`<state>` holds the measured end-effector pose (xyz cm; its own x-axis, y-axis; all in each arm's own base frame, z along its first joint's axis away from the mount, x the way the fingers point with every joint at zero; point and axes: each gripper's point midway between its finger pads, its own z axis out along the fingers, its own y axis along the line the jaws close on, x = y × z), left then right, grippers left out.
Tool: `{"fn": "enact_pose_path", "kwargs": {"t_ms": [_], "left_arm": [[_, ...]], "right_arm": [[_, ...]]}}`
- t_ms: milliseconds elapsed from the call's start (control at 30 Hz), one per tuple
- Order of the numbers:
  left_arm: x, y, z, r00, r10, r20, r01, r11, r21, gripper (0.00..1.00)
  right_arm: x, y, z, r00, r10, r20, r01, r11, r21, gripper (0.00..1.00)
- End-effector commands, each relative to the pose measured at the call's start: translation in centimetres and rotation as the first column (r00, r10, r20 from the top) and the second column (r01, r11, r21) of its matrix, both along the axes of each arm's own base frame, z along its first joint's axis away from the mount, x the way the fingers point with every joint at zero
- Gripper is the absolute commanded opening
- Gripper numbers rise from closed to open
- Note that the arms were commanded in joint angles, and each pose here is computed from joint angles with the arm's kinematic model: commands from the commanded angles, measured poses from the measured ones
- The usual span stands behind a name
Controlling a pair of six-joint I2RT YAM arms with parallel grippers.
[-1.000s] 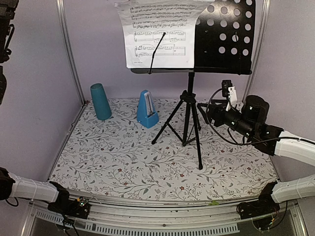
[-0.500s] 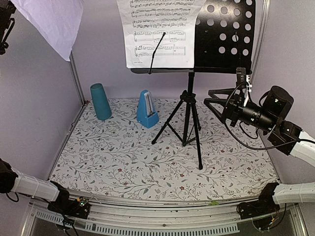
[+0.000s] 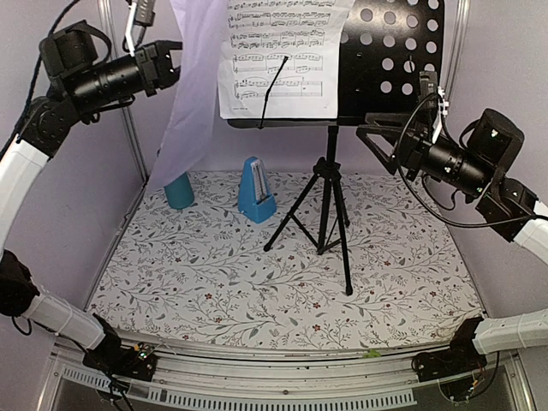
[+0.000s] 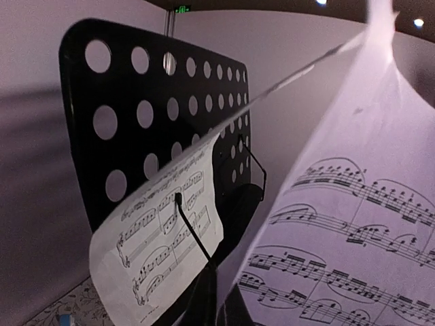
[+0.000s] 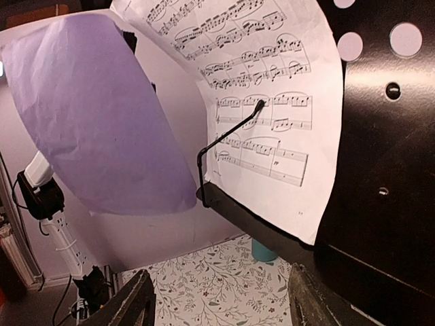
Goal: Set up the instrument practice props
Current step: Pick up the music stand locking hook from the music stand.
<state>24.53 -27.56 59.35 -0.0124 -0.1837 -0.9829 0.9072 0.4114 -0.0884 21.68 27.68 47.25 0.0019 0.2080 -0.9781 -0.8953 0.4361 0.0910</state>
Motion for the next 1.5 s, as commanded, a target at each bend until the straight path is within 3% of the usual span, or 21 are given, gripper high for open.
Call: {"fn": "enact_pose_path", "kwargs": {"t_ms": [0,267,733,867,1100,1467], "left_arm": [[-0.7,-1.9,-1.8,0.999,-0.018,-0.033,0.02,0.998,0.055,0.0],[-0.1,-5.2,-1.0,0.997,-0.01,-0.078,0.015,0.998,0.063,0.0],[1.6,-7.0,2.8,0.988,-0.016,-0.154,0.0,0.995,-0.105,0.0],[1.8,-7.8,4.8,0.991,-0.053,-0.121,0.032,0.985,-0.171,0.0],[3.0,-8.0,7.0,0.995,-0.03,-0.092,0.002,0.956,-0.293,0.0],[2.0,-8.8,8.4,0.998,0.058,-0.01,-0.058,0.945,-0.32,0.0]], "right_arm": [[2.1,-1.3,0.7,0.988,-0.149,-0.033,0.148,0.989,-0.022,0.7],[1.4,-3.7,2.7,0.974,-0.228,-0.004,0.228,0.973,-0.024,0.76],[-0.5,-8.1,6.2,0.922,-0.363,0.137,0.367,0.93,-0.004,0.86],[1.5,-11.5,6.6,0.827,-0.557,0.08,0.557,0.83,0.032,0.82],[4.4,-13.9,7.2,0.673,-0.734,0.086,0.738,0.675,-0.009,0.78],[6.6,-12.1,7.6,0.651,-0.742,0.158,0.757,0.649,-0.074,0.64]]}}
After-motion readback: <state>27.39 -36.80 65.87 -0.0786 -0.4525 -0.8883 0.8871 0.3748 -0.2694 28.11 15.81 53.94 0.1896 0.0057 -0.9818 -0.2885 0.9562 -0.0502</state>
